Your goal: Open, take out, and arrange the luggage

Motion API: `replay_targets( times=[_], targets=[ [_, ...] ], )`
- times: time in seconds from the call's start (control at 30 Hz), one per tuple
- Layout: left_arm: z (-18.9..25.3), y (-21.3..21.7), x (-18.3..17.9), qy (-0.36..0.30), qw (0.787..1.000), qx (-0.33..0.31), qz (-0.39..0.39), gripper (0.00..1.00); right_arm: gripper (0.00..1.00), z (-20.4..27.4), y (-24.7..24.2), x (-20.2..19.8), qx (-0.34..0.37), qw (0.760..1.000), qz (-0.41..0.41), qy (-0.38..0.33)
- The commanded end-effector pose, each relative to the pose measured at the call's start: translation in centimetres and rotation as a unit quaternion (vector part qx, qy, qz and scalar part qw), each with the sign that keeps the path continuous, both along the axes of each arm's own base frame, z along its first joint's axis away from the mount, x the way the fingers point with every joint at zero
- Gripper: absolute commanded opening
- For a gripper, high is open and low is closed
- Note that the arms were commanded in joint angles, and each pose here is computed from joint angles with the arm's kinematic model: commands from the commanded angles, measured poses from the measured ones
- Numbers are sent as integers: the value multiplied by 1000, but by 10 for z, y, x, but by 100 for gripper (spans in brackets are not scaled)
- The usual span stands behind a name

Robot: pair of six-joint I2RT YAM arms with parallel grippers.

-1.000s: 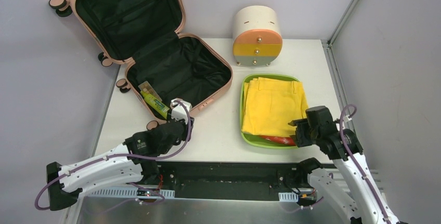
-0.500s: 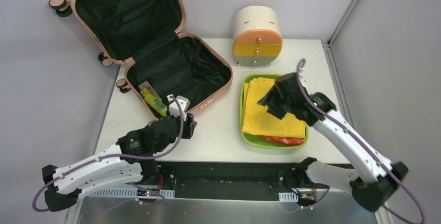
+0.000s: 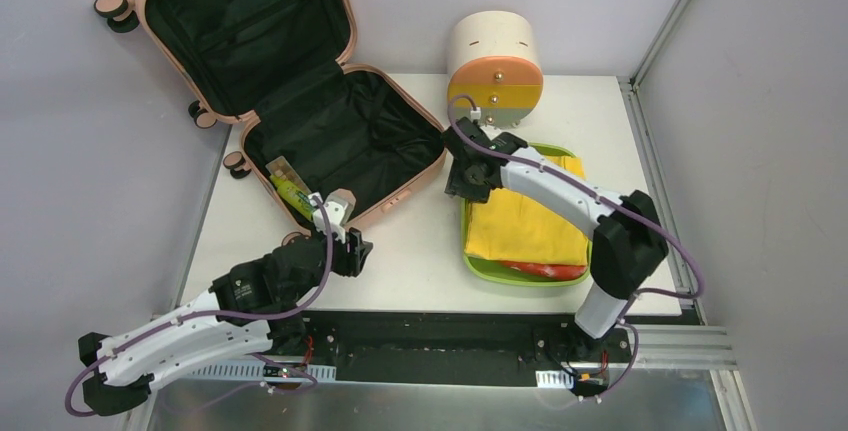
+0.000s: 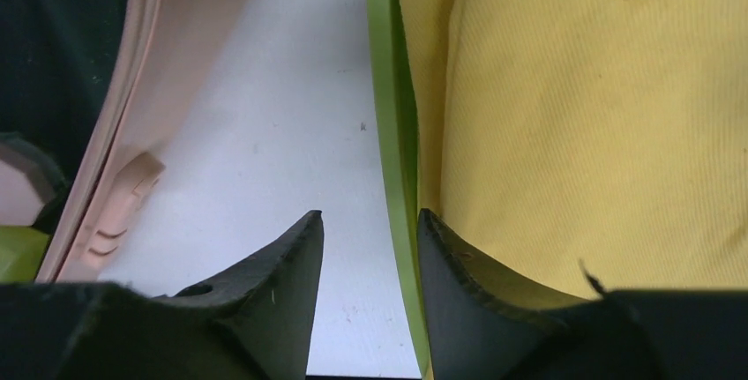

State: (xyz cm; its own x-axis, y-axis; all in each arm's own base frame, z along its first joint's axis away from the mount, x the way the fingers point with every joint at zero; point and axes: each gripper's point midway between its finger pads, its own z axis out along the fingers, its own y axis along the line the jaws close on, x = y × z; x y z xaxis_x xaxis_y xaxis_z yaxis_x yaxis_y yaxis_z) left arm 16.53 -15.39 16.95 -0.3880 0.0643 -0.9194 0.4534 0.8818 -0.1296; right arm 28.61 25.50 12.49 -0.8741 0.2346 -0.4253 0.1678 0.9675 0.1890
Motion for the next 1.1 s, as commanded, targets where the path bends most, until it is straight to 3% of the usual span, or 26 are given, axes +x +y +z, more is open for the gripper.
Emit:
replay_targets(
  times=[0.0, 0.3, 0.43, 0.57, 0.73, 1.07],
  targets=[
    [-6, 5, -1, 2, 1000, 2, 5, 51, 45, 2, 5, 17, -22, 999, 21, -16],
    [-12, 8, 0, 6, 1000, 7, 15, 52, 38, -36, -14, 20, -99, 995, 29, 9],
    [-8, 7, 0, 5, 1000, 3, 15, 52, 19, -38, -29, 19, -119, 992, 47, 6],
    [-4, 7, 1, 3, 1000, -1, 17, 52, 7, -43, -61, 12, -134, 990, 46, 25],
    [1, 5, 1, 2, 1000, -2, 13, 52, 0, -42, -100, -3, -150, 986, 61, 39],
    [0, -2, 2, 14, 1000, 11, 8, 52, 0, -59, -162, -18, -178, 974, 119, 70]
  ],
)
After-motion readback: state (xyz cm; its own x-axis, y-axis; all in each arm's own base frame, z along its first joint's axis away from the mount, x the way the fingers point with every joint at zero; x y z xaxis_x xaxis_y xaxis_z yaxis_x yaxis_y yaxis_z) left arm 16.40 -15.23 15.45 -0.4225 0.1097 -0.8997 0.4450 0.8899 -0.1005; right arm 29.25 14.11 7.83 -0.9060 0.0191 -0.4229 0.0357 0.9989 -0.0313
